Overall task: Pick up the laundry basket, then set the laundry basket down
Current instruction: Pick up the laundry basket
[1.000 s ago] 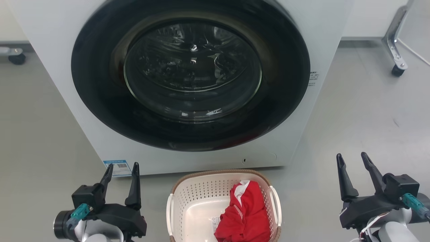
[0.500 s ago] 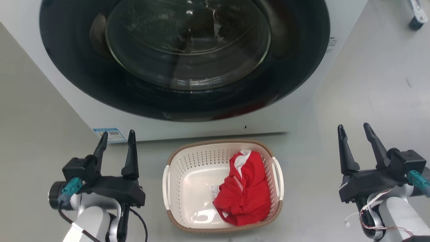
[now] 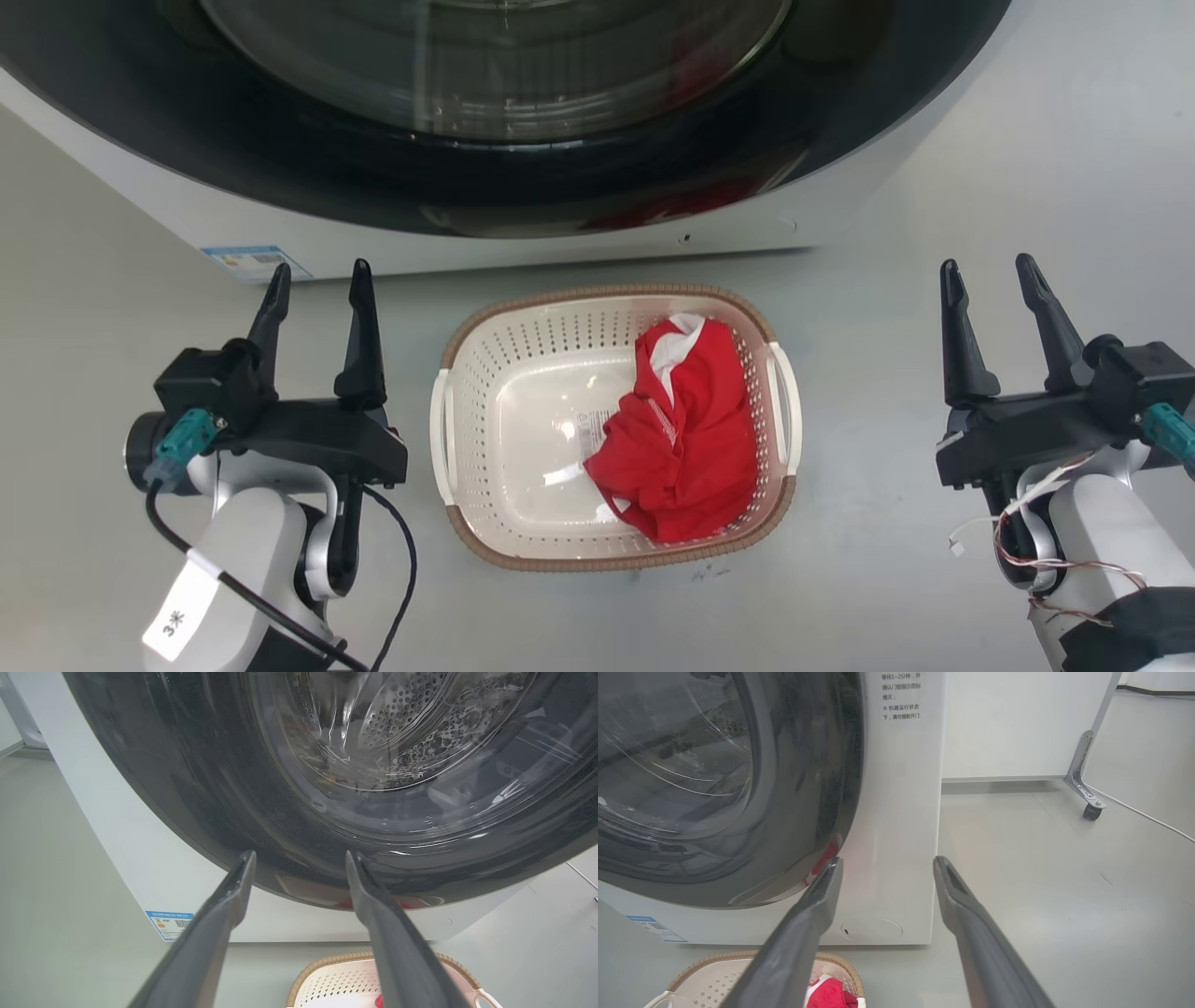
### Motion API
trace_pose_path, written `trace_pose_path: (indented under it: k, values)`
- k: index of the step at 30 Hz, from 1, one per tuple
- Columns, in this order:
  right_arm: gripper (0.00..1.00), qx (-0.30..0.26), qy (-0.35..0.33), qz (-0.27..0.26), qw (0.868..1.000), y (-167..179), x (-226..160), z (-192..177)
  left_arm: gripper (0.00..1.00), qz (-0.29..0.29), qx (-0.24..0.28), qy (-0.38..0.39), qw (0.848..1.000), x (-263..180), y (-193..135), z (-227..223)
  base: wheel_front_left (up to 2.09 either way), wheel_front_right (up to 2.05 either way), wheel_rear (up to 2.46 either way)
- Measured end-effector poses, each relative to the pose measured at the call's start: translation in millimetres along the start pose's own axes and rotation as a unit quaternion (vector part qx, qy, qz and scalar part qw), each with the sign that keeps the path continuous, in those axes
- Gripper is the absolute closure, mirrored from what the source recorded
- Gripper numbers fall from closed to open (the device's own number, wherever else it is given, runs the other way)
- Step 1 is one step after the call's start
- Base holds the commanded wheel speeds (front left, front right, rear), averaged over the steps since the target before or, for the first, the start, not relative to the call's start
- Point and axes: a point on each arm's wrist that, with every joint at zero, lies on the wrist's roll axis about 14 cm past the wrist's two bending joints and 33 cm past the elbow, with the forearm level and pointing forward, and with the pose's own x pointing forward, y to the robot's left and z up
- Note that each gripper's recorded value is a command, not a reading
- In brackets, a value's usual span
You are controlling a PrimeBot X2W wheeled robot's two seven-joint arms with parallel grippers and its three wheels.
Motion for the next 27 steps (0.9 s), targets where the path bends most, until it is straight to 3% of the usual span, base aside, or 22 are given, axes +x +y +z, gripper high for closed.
trace_pose_path:
  k: [13, 27]
  values:
    - [0.0, -0.001, 0.044, 0.012, 0.999, 1, 37, -45, 0.0, 0.002, -0.018, 0.062, 0.998, 37, 7, -48, 0.0, 0.0, 0.0]
    - [0.0, -0.006, 0.125, 0.048, 0.991, 14, 66, -107, 0.0, -0.003, -0.019, 0.195, 0.981, 57, 17, -121, 0.0, 0.0, 0.0]
